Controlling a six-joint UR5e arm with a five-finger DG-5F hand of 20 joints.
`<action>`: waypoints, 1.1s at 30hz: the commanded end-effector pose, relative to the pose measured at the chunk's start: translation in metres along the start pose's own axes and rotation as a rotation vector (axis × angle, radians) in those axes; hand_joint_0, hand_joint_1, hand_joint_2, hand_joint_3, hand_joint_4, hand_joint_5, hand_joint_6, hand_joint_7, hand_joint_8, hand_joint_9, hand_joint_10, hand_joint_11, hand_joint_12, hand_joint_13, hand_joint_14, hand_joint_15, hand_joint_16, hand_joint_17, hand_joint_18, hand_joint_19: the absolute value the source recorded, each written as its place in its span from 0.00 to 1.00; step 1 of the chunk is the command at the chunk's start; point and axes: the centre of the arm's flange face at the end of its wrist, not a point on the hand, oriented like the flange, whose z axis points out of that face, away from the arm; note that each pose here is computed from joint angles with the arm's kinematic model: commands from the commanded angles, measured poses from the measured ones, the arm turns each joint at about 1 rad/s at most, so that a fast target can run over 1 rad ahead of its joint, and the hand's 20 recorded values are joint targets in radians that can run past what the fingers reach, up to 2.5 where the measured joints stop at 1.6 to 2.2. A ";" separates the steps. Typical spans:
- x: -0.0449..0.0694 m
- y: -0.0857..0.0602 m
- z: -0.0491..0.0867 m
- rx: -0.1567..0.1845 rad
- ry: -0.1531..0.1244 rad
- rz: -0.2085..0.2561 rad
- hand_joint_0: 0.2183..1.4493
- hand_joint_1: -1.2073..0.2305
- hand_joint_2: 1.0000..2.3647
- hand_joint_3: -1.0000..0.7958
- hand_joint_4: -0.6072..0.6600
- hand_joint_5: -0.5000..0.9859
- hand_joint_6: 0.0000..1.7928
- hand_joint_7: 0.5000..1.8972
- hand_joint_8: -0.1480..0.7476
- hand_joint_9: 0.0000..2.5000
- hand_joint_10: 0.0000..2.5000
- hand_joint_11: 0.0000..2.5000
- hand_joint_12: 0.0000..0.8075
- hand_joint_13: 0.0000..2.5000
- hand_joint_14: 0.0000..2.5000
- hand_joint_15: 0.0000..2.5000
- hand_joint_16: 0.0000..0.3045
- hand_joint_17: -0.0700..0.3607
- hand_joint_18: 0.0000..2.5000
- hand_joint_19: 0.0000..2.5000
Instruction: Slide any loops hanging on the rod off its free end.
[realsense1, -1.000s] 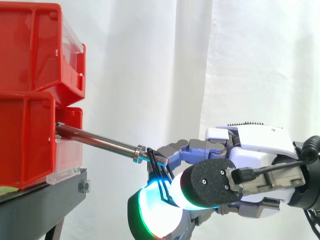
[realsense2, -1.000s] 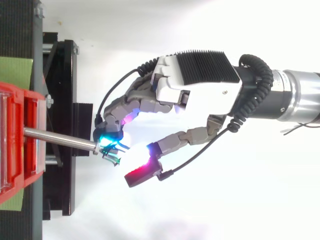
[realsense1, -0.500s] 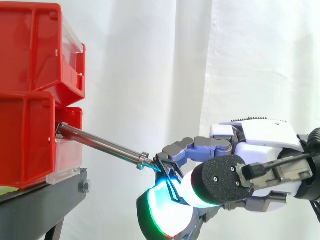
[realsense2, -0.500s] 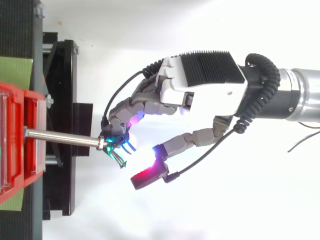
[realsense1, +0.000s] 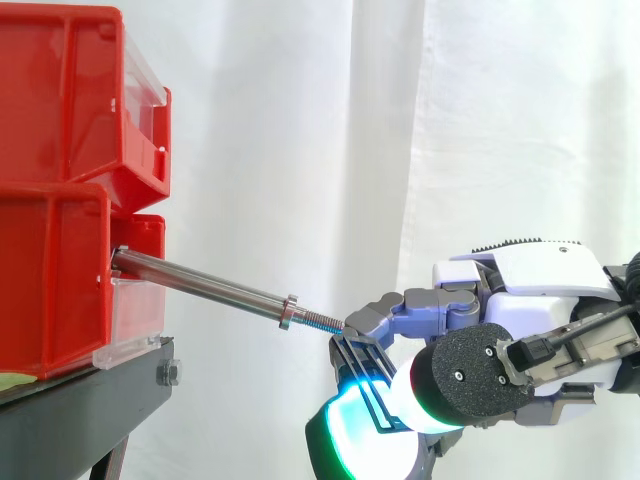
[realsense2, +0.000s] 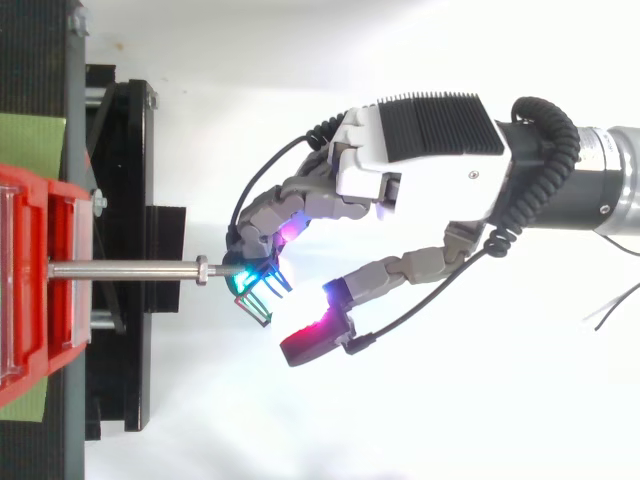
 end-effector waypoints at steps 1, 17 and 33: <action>-0.001 -0.001 -0.004 0.029 0.019 0.021 0.32 0.35 0.02 0.45 0.46 0.21 0.51 0.41 0.45 0.34 0.01 0.14 0.32 0.33 0.00 0.05 0.12 0.35 0.32 0.16; -0.018 0.021 -0.019 0.095 0.047 0.106 0.34 0.33 0.01 0.41 0.48 0.20 0.51 0.41 0.45 0.34 0.01 0.14 0.32 0.33 0.00 0.06 0.12 0.35 0.33 0.16; -0.028 0.032 -0.030 0.168 0.035 0.163 0.35 0.31 0.01 0.37 0.49 0.20 0.52 0.38 0.45 0.34 0.00 0.14 0.31 0.33 0.00 0.05 0.12 0.35 0.33 0.16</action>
